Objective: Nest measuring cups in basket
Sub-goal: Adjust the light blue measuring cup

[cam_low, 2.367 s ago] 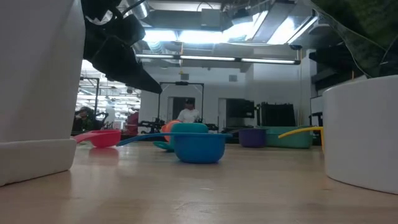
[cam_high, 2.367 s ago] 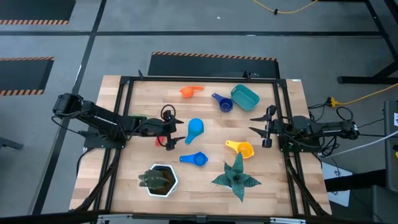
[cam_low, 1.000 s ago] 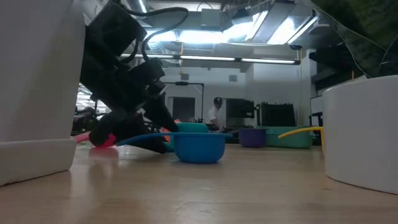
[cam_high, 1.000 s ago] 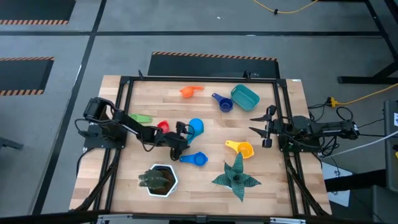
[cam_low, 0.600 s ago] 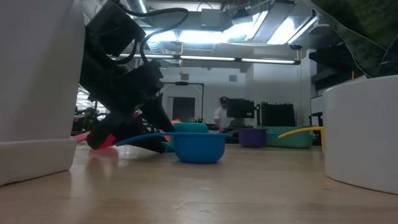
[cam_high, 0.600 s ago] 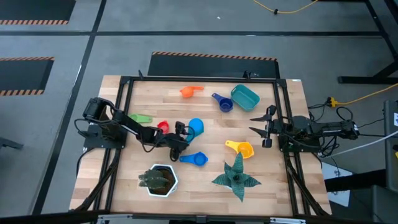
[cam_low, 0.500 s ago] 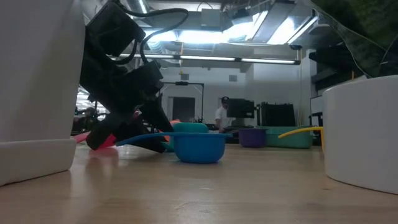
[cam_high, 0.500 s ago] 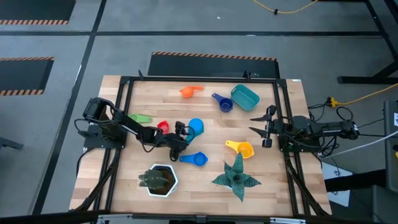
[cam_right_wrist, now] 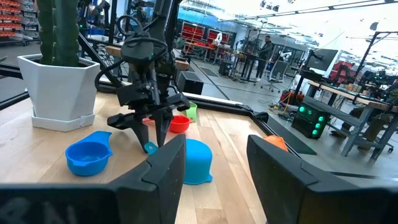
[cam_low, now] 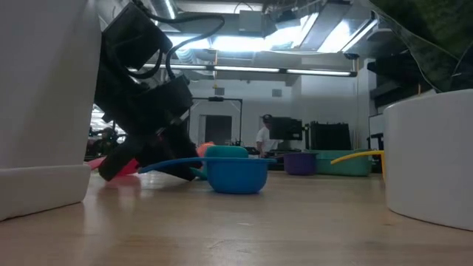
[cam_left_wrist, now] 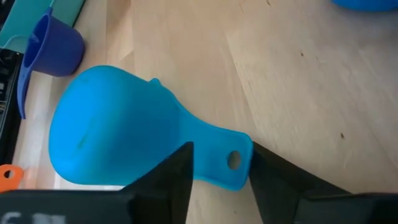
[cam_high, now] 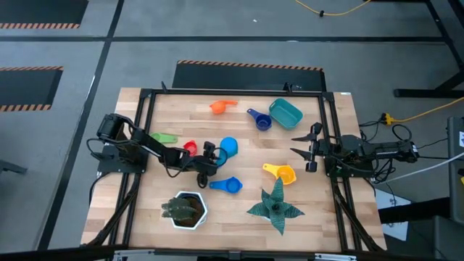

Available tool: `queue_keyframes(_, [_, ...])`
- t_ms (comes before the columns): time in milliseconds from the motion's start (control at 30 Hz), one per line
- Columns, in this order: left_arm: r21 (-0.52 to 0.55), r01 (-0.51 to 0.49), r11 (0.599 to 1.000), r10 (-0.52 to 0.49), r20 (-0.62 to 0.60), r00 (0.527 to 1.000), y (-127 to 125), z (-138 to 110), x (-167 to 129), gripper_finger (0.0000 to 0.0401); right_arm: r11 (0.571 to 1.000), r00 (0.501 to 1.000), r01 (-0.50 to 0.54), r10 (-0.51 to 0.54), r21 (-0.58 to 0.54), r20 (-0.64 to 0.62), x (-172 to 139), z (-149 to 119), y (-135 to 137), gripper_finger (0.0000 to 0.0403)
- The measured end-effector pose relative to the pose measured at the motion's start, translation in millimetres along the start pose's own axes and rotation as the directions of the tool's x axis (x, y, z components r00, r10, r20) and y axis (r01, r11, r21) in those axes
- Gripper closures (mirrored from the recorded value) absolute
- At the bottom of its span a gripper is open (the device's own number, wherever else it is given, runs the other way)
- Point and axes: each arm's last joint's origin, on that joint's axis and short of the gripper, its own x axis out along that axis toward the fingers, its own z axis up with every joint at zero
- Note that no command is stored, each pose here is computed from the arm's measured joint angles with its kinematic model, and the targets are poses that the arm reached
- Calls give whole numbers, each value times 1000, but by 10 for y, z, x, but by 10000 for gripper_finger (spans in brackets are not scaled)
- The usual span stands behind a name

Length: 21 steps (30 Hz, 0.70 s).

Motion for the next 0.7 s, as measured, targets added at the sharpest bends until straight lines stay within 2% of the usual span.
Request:
queue_keyframes(533, [3,-2,1000,2,8,1000,3,6,0,391,1000,1000,0,0,0,0,0,0,0,227])
queue_keyframes(700, [1,-3,1000,3,8,1000,4,9,-1,395,1000,1000,0,0,0,0,0,0,0,227])
